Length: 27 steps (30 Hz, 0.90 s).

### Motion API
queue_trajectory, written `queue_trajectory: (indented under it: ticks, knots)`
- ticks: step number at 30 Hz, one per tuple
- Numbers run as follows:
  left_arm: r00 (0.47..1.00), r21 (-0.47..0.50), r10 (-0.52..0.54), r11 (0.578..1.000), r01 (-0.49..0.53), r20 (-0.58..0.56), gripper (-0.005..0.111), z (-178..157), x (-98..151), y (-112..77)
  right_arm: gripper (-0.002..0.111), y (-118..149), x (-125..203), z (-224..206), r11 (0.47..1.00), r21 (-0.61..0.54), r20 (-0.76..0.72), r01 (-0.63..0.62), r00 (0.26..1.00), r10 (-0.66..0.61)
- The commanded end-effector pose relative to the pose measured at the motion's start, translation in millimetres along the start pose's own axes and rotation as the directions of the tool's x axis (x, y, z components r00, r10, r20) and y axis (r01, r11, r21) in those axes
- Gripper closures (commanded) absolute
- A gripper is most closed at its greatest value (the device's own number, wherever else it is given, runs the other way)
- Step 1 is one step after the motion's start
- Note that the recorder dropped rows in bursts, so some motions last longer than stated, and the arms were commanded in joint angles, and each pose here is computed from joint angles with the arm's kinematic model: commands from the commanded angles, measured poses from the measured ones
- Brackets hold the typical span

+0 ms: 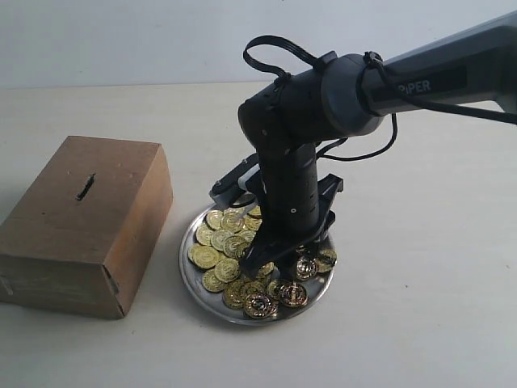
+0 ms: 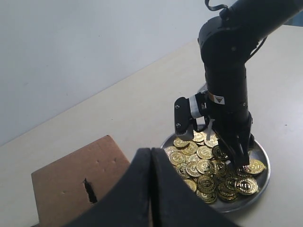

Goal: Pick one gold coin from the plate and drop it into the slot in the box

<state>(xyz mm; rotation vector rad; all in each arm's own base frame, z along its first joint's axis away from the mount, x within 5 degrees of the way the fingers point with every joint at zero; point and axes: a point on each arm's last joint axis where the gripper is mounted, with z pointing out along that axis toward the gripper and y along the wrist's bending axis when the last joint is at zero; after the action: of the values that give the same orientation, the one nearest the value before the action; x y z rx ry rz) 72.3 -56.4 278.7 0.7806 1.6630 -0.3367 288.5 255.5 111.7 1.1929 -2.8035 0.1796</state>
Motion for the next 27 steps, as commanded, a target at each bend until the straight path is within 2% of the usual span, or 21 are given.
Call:
queue_trajectory:
  ticks: [1, 7, 16, 22, 27]
  knots:
    - [1.0, 0.005, 0.0, 1.0, 0.0, 0.007, 0.107, -0.5, -0.1, -0.8, 0.058, 0.8, 3.4, 4.2, 1.0, 0.0, -0.031, 0.018, 0.999, -0.018]
    - [1.0, 0.005, 0.0, 1.0, 0.0, 0.007, 0.107, -0.5, -0.1, -0.8, 0.063, 0.8, 3.6, 4.1, 1.0, 0.0, -0.034, 0.018, 0.999, -0.018]
    - [1.0, 0.005, 0.0, 1.0, 0.0, 0.007, 0.107, -0.5, -0.1, -0.8, 0.063, 0.8, 4.2, 4.1, 1.0, 0.0, -0.04, 0.019, 0.999, -0.019]
    - [1.0, 0.005, 0.0, 1.0, 0.0, 0.007, 0.107, -0.5, -0.1, -0.8, 0.075, 0.8, 4.6, 4.1, 1.0, 0.0, -0.044, 0.019, 0.999, -0.019]
    - [1.0, 0.005, 0.0, 1.0, 0.0, 0.007, 0.107, -0.5, -0.1, -0.8, 0.075, 0.8, 4.4, 4.1, 1.0, -0.001, -0.042, 0.024, 0.999, -0.024]
